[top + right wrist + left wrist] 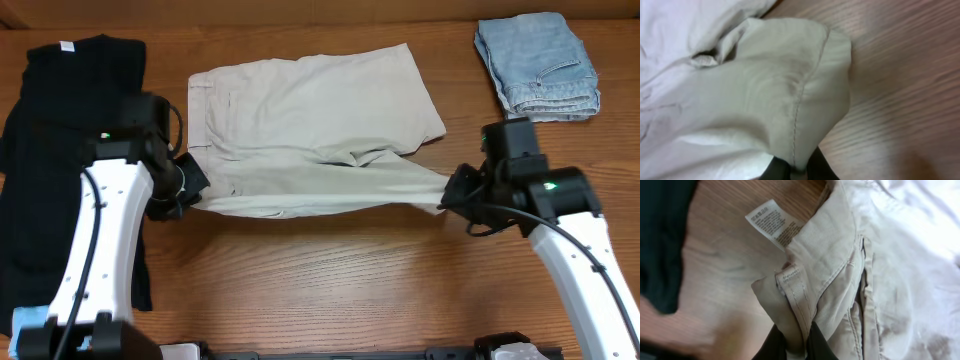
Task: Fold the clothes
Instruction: 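Grasp the bottom hem with both grippers and fold it up over the top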
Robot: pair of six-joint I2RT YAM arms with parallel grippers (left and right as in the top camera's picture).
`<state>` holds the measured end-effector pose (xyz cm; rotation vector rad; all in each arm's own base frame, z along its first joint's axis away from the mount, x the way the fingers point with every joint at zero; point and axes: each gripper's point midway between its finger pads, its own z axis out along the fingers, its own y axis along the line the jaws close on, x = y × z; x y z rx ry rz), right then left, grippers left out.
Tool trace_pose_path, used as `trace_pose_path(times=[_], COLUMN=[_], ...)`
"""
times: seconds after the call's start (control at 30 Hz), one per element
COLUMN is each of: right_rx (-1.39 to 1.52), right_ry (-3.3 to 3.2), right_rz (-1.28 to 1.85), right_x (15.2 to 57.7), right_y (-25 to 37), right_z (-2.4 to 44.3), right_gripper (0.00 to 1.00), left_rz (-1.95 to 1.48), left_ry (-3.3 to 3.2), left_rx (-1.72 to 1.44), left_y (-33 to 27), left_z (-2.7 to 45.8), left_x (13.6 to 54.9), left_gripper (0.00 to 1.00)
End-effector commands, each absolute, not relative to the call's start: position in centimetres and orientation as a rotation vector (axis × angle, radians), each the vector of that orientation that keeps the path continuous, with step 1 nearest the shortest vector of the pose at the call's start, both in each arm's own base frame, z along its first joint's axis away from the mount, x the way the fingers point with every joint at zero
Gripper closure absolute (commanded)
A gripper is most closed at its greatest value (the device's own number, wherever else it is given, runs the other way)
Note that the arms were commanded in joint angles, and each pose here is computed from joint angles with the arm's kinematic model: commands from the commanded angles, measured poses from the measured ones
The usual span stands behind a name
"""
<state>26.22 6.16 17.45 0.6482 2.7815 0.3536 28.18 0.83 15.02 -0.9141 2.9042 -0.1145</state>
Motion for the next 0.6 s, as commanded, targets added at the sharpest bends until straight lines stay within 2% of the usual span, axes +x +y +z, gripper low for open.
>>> trace_pose_path(times=[0.0,0.13,0.43,0.57], right_rx=[0.534,0.518,0.520,0.495], right_ry=[2.678,2.642,2.658,2.625], right_rz=[0.235,0.239,0.262,0.271], right_x=[26.5,24.9,18.6,18.5], right_y=[3.7,3.4,3.0,3.1], right_z=[21.6,23.7,25.1,25.6], right_gripper=[0.96,0.96,0.96,0.96], left_rz=[-0.032,-0.035,-0.005,0.001], left_ry=[2.784,2.723,2.723,2.724], left_rx=[-0.843,-0.827,-0.833,-0.835], left_y=[2.3,2.4,2.4,2.4], left_z=[20.4,23.6,25.7,25.9], left_x=[27.5,25.7,19.8,18.8], left_gripper=[0.96,0.96,0.96,0.96])
